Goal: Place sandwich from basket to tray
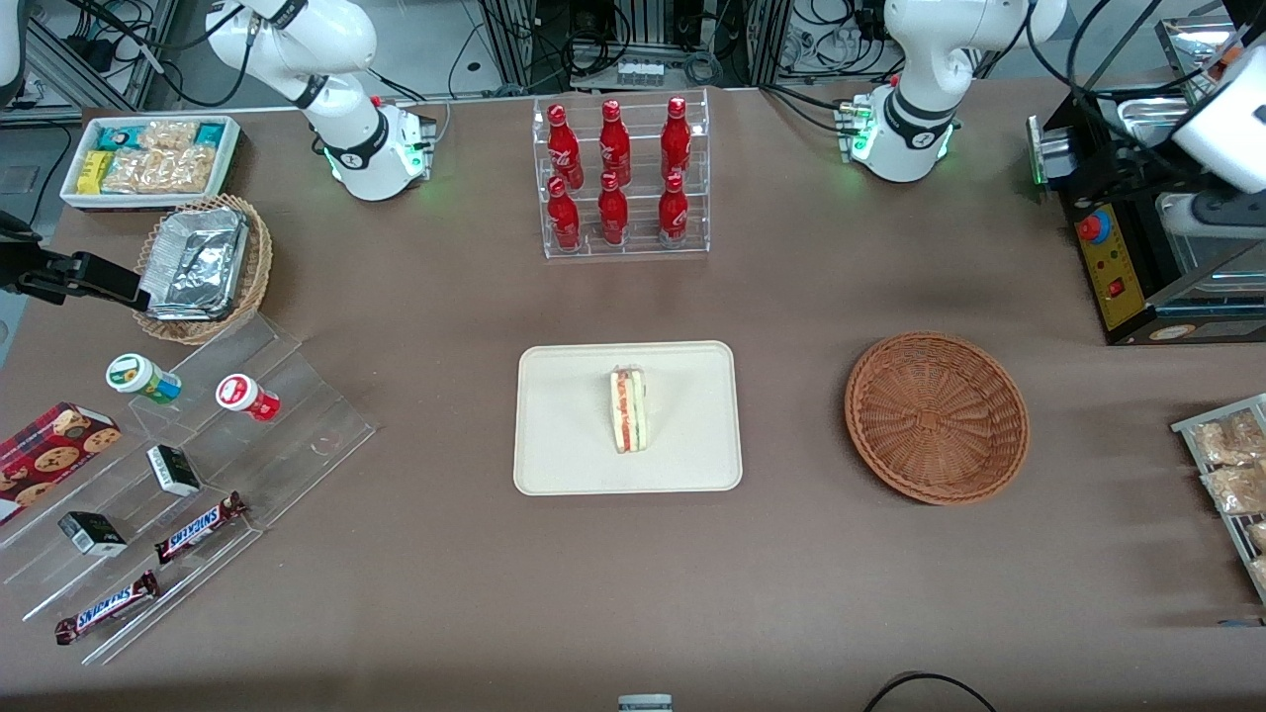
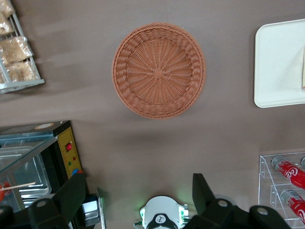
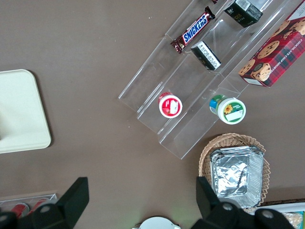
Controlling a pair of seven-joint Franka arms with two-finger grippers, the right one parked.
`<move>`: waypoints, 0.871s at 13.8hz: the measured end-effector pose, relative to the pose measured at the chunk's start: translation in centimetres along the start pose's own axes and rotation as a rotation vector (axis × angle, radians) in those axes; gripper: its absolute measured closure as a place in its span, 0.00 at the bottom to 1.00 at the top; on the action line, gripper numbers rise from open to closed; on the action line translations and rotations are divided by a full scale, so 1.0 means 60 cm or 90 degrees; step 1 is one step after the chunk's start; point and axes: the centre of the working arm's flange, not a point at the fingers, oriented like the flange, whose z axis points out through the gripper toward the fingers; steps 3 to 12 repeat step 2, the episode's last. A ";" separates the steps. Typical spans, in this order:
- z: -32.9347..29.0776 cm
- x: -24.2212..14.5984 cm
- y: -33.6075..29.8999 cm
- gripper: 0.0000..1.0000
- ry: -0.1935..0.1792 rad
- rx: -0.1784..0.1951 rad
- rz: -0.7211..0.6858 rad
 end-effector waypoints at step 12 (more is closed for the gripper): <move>0.003 -0.003 -0.006 0.00 -0.004 -0.001 -0.004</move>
